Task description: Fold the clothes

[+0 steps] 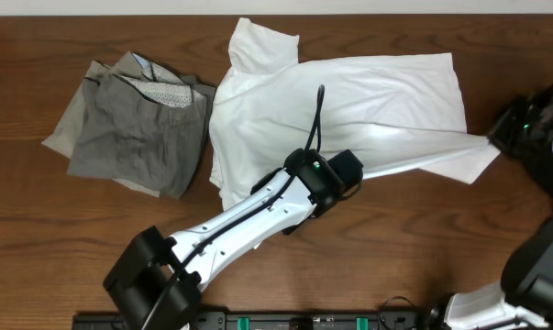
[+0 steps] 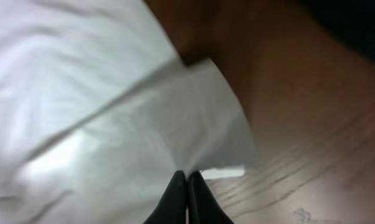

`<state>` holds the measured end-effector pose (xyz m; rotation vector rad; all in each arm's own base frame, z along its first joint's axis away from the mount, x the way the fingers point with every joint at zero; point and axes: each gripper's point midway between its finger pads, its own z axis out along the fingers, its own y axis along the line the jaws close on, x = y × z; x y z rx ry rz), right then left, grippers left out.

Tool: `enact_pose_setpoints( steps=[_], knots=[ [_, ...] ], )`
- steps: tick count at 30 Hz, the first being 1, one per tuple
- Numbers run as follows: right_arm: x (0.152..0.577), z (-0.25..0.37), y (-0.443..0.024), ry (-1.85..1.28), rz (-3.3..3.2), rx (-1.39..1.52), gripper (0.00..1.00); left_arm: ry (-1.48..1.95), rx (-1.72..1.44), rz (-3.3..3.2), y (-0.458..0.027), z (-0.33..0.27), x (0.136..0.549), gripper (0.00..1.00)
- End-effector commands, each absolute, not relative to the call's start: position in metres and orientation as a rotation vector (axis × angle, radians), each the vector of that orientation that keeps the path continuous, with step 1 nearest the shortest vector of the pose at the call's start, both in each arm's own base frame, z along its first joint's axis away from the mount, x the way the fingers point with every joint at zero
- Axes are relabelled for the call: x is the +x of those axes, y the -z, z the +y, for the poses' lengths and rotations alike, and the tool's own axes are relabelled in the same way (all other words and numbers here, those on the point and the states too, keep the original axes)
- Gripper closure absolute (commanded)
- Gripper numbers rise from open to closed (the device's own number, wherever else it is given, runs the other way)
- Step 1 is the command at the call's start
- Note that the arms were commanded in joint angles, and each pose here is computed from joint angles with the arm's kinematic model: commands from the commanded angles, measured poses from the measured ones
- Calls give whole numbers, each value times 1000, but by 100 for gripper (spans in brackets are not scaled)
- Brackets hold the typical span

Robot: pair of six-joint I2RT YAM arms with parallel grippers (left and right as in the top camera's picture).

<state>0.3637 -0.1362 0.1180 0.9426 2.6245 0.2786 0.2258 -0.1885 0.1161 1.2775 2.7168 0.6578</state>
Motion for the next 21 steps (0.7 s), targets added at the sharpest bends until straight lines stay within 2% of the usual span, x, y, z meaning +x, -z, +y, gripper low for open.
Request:
enact_pose_setpoints(
  steps=[1,11,16,21],
  knots=[
    [374,-131,-135,-351,2574,878,97,-739,1136,2652,-136,-179,241,94],
    [393,-130,-142,-341,2515,810,94,-781,1074,2615,-140,-177,249,94],
    [373,-139,-126,-229,2596,884,89,-773,1068,2612,-140,-178,250,94],
    [349,-134,-84,-231,2718,971,75,-770,1067,2610,-140,-179,250,94]
  ],
)
